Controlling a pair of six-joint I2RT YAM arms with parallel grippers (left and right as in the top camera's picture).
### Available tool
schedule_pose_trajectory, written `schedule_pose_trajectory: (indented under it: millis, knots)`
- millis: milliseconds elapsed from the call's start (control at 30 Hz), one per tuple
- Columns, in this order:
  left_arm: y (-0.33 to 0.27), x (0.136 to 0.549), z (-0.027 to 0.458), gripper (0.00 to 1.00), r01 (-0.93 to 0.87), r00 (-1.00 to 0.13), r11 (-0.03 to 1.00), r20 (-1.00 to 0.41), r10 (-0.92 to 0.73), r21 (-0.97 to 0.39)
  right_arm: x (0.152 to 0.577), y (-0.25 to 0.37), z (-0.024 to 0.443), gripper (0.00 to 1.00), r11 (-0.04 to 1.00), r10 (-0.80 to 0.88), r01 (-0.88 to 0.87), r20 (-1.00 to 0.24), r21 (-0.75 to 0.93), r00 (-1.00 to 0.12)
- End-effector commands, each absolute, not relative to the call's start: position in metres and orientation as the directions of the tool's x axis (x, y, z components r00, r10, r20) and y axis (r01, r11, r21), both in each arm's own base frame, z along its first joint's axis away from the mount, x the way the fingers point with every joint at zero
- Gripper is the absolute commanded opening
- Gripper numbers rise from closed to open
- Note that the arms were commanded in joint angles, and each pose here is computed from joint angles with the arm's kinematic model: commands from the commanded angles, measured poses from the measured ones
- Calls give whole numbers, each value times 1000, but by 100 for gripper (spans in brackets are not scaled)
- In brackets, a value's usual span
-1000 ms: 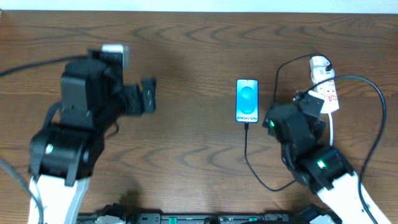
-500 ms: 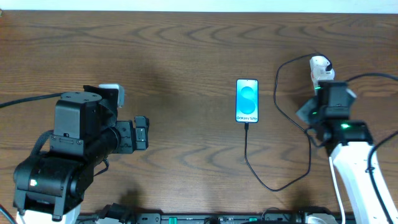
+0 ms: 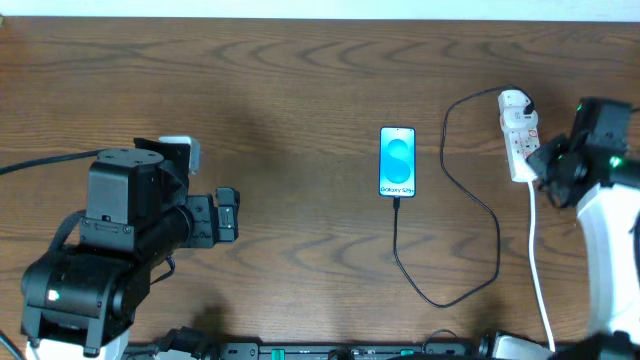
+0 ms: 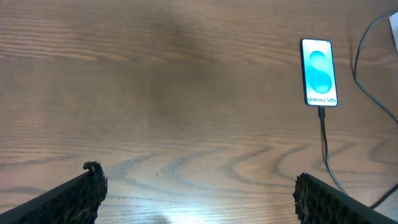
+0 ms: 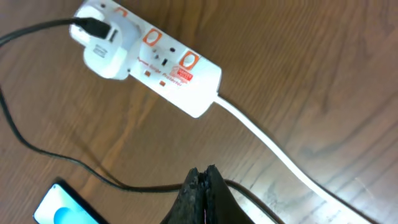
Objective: Plug charger to phone and switch on socket
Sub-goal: 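Move the right gripper to the power strip switch and press it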
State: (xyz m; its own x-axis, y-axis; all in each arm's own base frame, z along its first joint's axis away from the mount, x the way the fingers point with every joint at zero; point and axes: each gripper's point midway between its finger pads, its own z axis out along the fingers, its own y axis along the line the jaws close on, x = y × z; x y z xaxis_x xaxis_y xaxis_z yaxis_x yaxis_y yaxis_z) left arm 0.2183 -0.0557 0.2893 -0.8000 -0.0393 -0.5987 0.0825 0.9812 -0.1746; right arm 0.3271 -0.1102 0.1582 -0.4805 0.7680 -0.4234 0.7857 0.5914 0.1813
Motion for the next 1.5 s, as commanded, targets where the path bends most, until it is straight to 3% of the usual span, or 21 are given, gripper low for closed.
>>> schedule_pose_trajectory:
  millis: [0, 400, 833, 1467]
  knots:
    - [-50, 214, 293, 98, 72, -785, 984, -618, -45, -164, 345, -121, 163, 1, 608, 755, 778, -423, 161, -502]
    - [-15, 191, 320, 98, -62, -671, 982, -721, -173, -178, 398, -153, 144, 1, 581, 777, 806, -372, 112, -508]
    - [-1, 153, 347, 98, -109, -519, 976, -826, -219, -190, 430, -152, 74, 1, 600, 785, 792, -272, 112, -556]
    - [-1, 148, 349, 98, -104, -501, 976, -838, -218, -191, 449, -159, 56, 1, 652, 743, 748, -304, 125, -597]
